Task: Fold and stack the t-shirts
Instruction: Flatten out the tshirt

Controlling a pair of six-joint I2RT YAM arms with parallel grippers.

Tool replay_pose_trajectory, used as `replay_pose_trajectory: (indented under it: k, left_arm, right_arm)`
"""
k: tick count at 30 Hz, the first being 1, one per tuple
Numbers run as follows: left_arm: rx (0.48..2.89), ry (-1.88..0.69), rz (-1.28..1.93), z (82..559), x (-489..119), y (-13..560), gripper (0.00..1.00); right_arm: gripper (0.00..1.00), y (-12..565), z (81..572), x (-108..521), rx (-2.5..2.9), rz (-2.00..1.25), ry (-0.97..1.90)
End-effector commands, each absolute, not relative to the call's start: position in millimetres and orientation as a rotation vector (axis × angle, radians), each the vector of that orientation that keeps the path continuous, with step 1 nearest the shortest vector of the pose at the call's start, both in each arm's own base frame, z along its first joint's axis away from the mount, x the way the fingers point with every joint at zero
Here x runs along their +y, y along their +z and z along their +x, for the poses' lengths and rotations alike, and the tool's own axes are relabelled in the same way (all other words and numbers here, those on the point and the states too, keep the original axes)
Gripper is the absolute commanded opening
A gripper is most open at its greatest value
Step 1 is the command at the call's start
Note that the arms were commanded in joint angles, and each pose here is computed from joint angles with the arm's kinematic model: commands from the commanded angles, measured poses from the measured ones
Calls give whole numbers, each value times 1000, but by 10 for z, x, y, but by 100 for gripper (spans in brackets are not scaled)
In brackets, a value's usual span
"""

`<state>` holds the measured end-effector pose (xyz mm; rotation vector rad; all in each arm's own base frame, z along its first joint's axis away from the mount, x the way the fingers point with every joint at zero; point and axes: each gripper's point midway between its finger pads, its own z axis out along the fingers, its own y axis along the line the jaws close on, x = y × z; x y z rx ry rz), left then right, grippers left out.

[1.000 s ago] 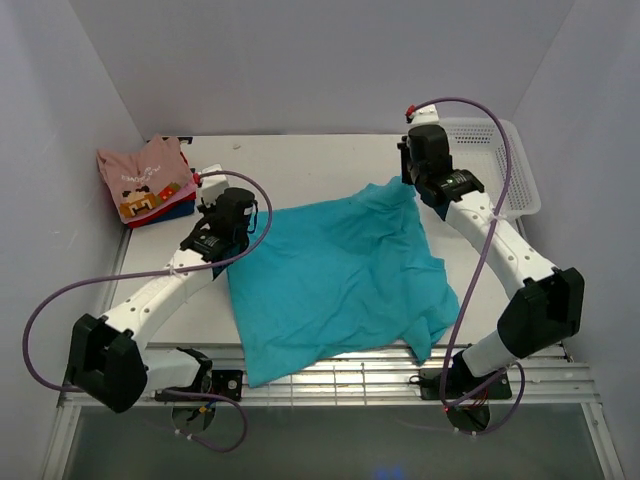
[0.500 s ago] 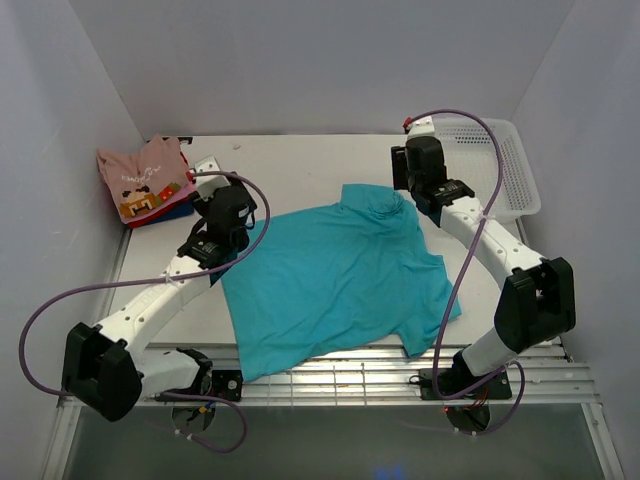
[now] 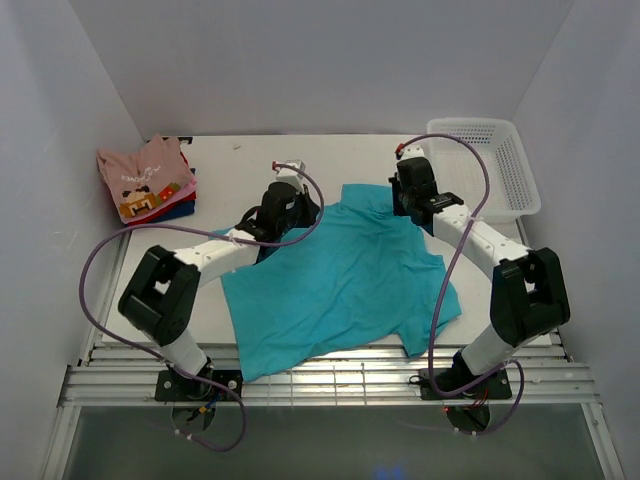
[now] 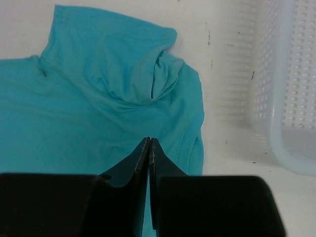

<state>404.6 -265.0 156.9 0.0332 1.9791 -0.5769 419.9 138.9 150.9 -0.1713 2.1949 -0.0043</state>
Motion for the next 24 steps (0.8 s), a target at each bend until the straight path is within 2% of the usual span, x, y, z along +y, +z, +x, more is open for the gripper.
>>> replay_pose_trajectory:
  k: [1,10,12,24]
  left_arm:
    - [1878,-817,218,4021,-3157,1906,0]
    - [1912,-905,233,3686,-3254,1734,0]
    - [1934,-912,226,3574,-3208,1658,0]
    - [1857,-996,154,2850,-2800,1969,0]
  right_arm:
    - [8,1521,4277,1573,2166,-200,90]
    - [8,1103,4853,2044,2236,-298,183]
    - [8,858,4895,2051,2294,-309,162]
    - [8,367,5273,2178,2429,-327,88]
